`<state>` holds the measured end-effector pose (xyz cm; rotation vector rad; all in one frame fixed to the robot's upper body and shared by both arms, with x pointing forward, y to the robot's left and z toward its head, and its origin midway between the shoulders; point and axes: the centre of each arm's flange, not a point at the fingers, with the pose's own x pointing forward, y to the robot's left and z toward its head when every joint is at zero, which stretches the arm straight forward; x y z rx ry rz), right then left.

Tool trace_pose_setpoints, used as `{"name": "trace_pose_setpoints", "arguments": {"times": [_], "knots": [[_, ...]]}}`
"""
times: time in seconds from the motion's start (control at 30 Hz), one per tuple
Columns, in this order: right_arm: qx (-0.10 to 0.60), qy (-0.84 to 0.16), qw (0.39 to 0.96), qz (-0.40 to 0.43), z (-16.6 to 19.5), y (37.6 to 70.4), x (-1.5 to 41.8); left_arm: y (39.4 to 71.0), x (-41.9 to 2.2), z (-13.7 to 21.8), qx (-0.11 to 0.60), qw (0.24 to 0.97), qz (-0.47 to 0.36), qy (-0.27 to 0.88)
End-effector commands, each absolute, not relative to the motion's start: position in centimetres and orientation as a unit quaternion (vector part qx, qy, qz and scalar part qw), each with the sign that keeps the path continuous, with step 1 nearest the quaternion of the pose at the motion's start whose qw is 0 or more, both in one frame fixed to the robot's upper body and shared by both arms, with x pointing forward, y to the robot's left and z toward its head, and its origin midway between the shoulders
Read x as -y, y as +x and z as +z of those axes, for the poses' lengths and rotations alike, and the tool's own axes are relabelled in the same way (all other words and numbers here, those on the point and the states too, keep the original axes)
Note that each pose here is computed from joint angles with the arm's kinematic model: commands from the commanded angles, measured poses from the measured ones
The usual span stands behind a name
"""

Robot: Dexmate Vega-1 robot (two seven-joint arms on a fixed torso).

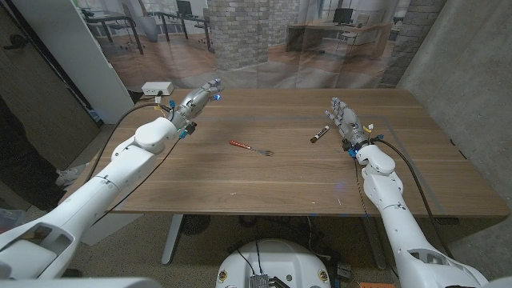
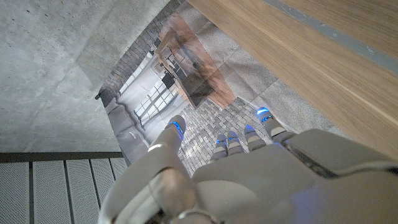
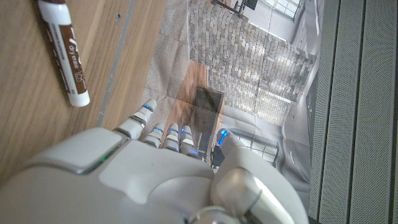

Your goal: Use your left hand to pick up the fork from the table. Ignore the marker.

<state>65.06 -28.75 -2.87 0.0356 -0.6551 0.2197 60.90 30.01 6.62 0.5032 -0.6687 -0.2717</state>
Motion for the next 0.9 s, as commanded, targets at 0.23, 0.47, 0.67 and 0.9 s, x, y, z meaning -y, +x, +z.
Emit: {"name": "trace_pose_setpoints", "arguments": {"times": [0.23,0.47,0.67,0.9], "knots": [[0.326,0.023,0.939,0.105,-3.0,65.0,28.9,59.8,-29.8,9.1,0.307,0.884,-0.156,0.316],[0.328,0.023,0.939,0.104,-3.1,65.0,28.8,59.4,-29.6,9.6,0.303,0.876,-0.162,0.338],[0.328,0.024,0.939,0.104,-3.2,65.0,28.8,58.9,-29.5,10.3,0.300,0.868,-0.167,0.358],[0.330,0.025,0.938,0.104,-3.2,64.9,28.8,58.5,-29.3,11.1,0.291,0.858,-0.175,0.384]]}}
